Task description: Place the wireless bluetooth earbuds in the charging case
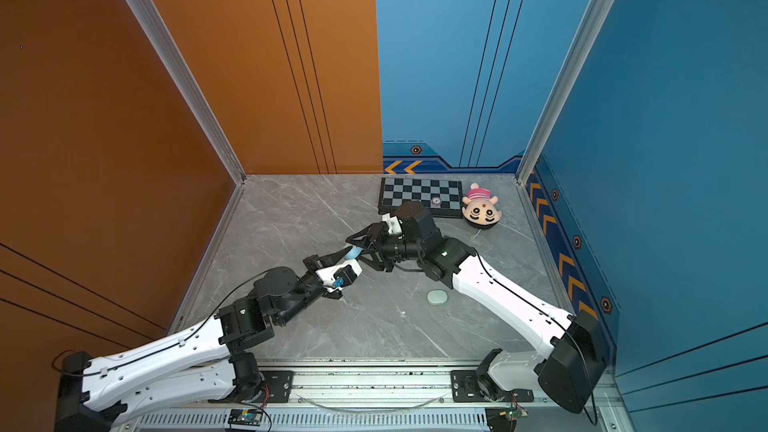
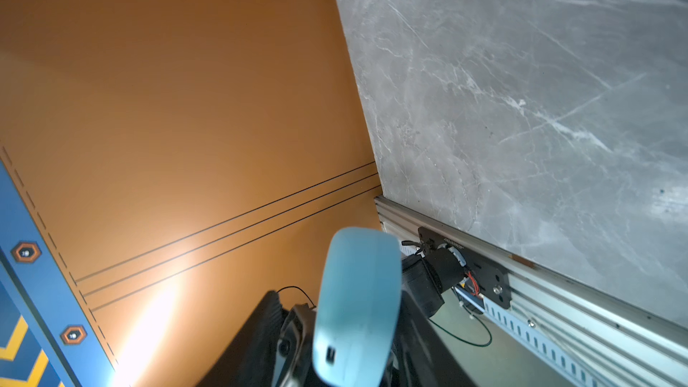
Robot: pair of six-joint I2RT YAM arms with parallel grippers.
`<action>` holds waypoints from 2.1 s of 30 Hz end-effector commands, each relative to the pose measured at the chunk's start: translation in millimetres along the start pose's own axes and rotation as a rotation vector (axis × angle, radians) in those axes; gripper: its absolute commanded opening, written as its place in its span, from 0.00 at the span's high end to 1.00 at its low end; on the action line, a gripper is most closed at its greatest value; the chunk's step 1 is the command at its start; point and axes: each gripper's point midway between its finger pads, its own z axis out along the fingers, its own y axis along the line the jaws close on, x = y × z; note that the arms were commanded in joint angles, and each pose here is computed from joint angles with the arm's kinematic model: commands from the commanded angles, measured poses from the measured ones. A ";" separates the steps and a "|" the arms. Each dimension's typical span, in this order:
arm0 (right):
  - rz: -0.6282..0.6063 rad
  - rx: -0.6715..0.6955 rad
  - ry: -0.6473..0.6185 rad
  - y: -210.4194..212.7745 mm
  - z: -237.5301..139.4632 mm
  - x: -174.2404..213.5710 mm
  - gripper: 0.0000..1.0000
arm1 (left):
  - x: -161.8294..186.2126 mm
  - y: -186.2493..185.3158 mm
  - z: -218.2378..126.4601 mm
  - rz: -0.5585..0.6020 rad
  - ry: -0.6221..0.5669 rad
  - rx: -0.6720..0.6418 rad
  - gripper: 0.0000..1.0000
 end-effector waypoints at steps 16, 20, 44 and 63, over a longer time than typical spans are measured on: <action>-1.366 0.011 -0.419 42.8 -126.9 -7.1 0.44 | -8.1 21.1 -21.9 -0.910 0.002 0.337 1.00; -1.734 0.149 -0.286 13.6 -123.2 13.3 0.43 | -2.4 41.2 -23.4 -1.204 0.010 0.381 1.00; -2.085 0.097 -0.077 14.9 -21.1 33.5 0.24 | 13.9 40.3 -28.8 -1.873 0.082 0.627 1.00; -2.049 0.014 0.020 19.0 5.8 35.1 0.47 | 16.0 36.8 -27.7 -1.883 0.101 0.642 1.00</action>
